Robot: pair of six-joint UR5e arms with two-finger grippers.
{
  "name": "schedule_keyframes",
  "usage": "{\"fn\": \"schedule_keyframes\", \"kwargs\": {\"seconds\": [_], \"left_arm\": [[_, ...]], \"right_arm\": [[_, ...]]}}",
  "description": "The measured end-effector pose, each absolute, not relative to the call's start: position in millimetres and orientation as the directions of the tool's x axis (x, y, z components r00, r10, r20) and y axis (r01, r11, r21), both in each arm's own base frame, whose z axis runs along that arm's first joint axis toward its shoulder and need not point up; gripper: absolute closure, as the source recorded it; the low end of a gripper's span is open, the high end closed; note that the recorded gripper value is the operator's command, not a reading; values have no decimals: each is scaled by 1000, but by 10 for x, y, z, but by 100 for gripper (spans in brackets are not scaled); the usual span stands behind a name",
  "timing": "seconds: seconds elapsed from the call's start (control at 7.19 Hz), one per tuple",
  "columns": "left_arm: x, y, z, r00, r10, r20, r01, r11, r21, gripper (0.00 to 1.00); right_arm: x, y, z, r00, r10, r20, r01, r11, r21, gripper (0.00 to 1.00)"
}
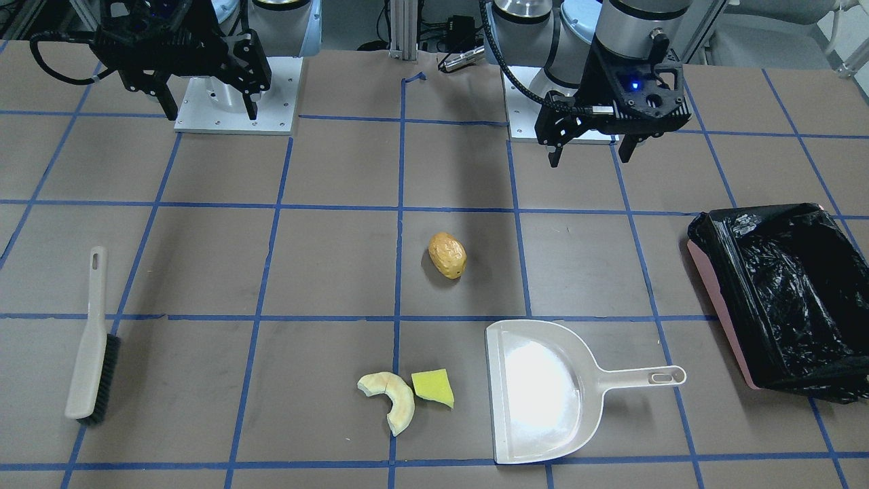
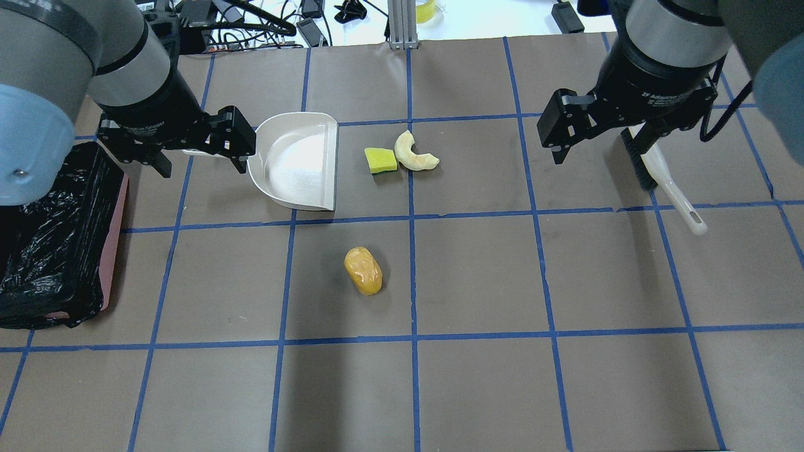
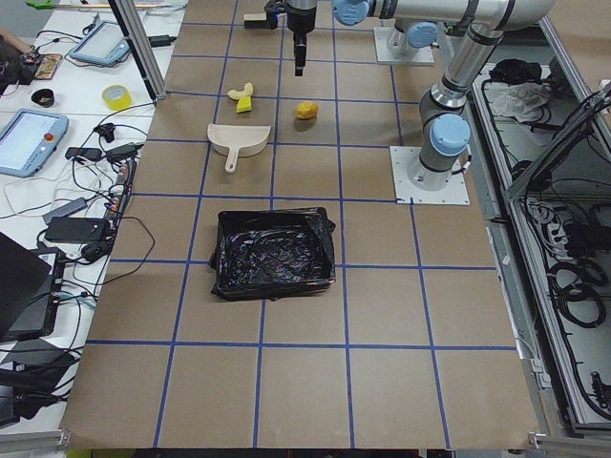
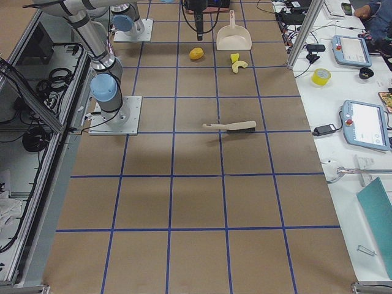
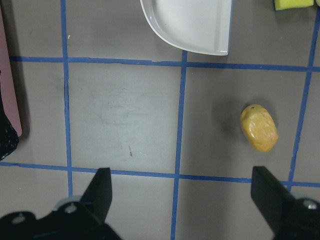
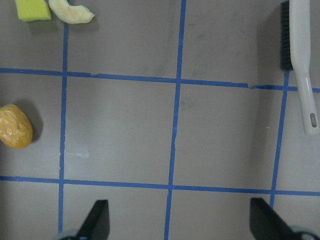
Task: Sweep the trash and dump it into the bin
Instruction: 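Grasp the white dustpan handle with left gripper while right grasps the brush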
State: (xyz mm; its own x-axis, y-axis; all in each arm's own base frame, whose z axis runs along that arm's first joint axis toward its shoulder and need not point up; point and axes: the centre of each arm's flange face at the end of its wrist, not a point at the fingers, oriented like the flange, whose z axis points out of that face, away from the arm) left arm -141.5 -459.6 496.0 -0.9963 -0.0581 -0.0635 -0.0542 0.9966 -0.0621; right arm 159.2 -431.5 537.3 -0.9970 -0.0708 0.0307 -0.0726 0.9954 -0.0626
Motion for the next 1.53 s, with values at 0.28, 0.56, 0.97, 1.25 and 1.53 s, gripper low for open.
{"fn": "schedule_keyframes", "kwargs": {"seconds": [0.28,0.56,0.97,1.25,1.53], "left_arm": [[-1414,-4591,4951,-997,-53,-61,-50,997,-61,0],[-1419,-4596,4936,-997,-43,-59,-40,998,-57,3],[-1289,-4804,4848,-988,139,-73,143,988,-62,3],[-1003,-5081,4748,-975,220,-13,220,971,-95,2],[-803,-5315,4528,-941,339,18,336,937,-100,1]], "right_arm": [[1584,-4319,5354,-997,-70,33,-71,996,-57,0],[1571,-4330,5337,-997,-66,33,-67,996,-54,0],[1478,-4418,5277,-998,-45,40,-47,998,-44,0],[1021,-4703,4989,-996,-74,53,-73,997,27,0],[225,-5006,4398,-995,-98,32,-92,987,135,0]]}}
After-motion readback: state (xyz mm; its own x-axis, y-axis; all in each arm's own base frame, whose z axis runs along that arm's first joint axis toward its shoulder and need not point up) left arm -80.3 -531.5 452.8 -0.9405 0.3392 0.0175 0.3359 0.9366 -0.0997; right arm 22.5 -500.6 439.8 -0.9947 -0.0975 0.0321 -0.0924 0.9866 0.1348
